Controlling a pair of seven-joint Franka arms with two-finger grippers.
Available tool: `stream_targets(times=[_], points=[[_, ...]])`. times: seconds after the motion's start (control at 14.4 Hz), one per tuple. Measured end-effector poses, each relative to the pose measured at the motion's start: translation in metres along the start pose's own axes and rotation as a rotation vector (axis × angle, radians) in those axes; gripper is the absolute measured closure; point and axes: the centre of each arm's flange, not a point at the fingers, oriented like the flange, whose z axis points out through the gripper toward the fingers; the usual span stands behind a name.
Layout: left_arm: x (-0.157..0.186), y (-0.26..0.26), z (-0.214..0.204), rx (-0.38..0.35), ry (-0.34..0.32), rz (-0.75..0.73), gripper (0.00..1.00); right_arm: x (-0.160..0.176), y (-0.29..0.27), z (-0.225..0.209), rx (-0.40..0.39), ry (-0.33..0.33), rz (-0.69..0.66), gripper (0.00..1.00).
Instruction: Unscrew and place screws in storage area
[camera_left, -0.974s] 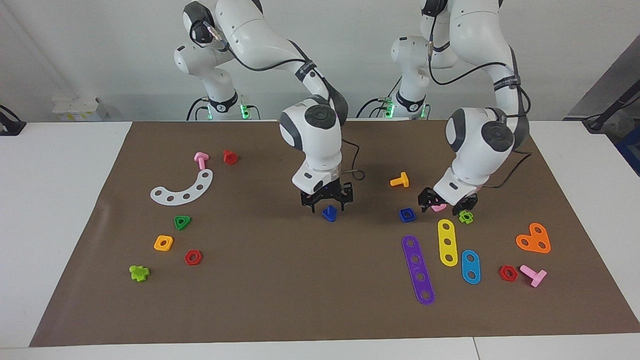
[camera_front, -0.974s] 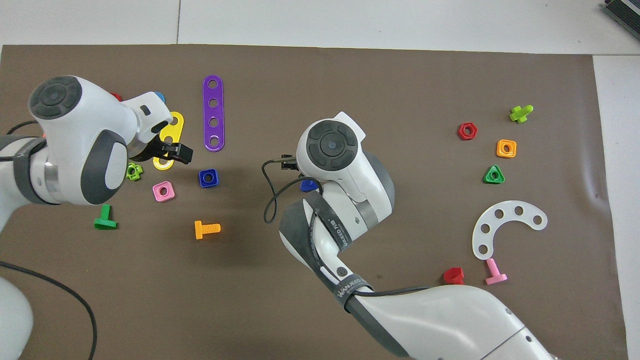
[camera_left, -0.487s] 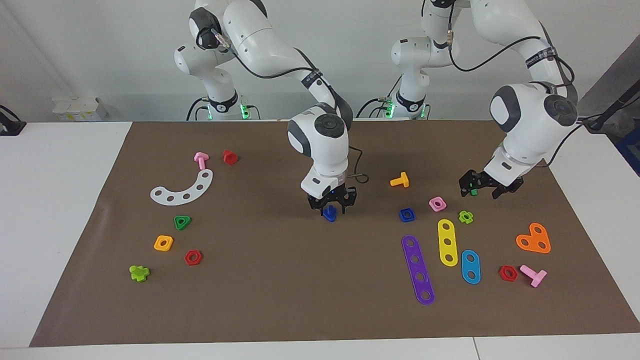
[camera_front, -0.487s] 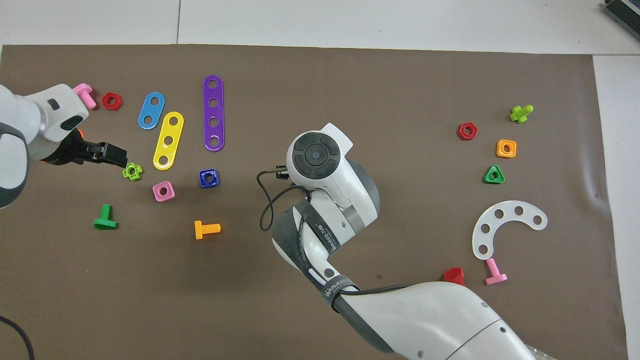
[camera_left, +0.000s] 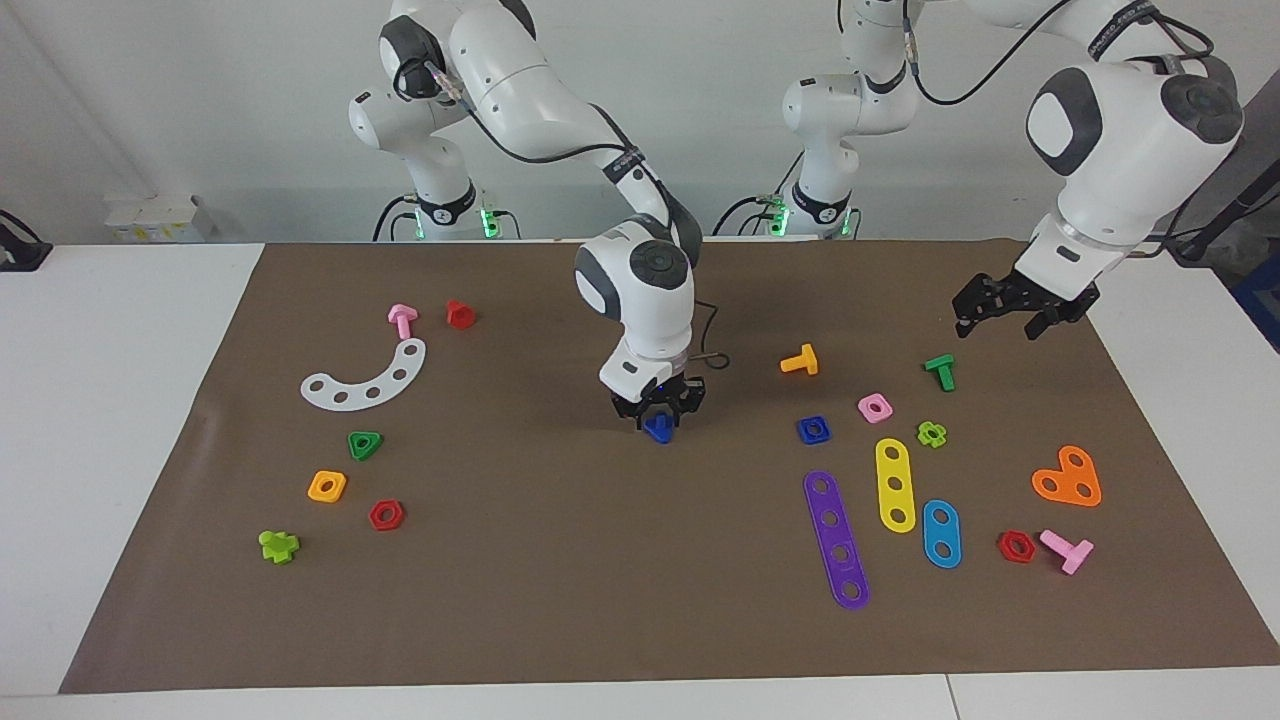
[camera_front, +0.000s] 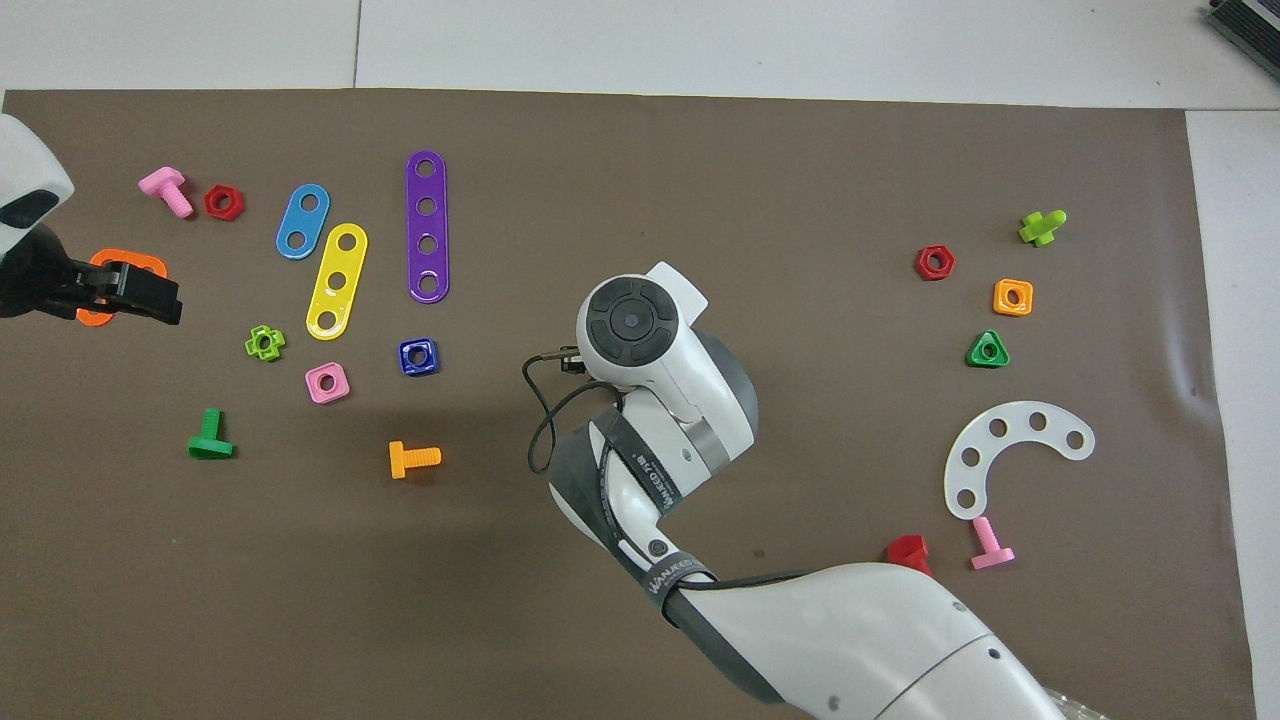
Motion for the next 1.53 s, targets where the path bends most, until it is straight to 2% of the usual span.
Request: stream_targets(times=[0.28,0.42,0.49,0.56,0.63,0.83,0.97,1.18,1.39,1.53], points=[[-0.017,0.0,-0.03,0.013,0.036,-0.004,0.0,-0.001,0.0,0.001,-0.001,-0.002,0.0,0.45],[-0.018,0.002,-0.032,0.013,0.034,-0.002,0.0,-0.001,0.0,0.0,-0.001,-0.001,0.0,0.47],[-0.018,0.002,-0.031,0.013,0.03,-0.002,0.0,-0.001,0.0,0.0,0.0,-0.001,0.0,0.54],[-0.019,0.002,-0.03,0.012,0.026,-0.002,0.0,0.0,0.0,-0.001,0.0,0.0,0.0,0.54],[-0.019,0.002,-0.03,0.012,0.025,-0.003,0.0,0.0,0.0,-0.002,0.001,0.002,0.0,0.61],[-0.018,0.001,-0.031,0.014,0.036,-0.005,0.0,0.0,0.0,-0.003,0.003,0.003,0.0,0.64],[-0.017,-0.002,-0.031,0.014,0.041,-0.01,0.0,0.0,-0.001,-0.004,0.003,0.004,-0.001,0.81],[-0.018,-0.003,-0.026,0.013,0.033,-0.012,0.0,0.002,-0.002,-0.011,0.011,0.015,-0.001,0.81],[-0.017,-0.001,-0.025,0.013,0.035,-0.009,0.0,0.02,0.027,-0.053,0.015,0.036,0.046,0.81],[-0.017,-0.001,-0.026,0.014,0.041,-0.009,0.0,0.043,0.089,-0.103,0.014,0.044,0.082,0.81]])
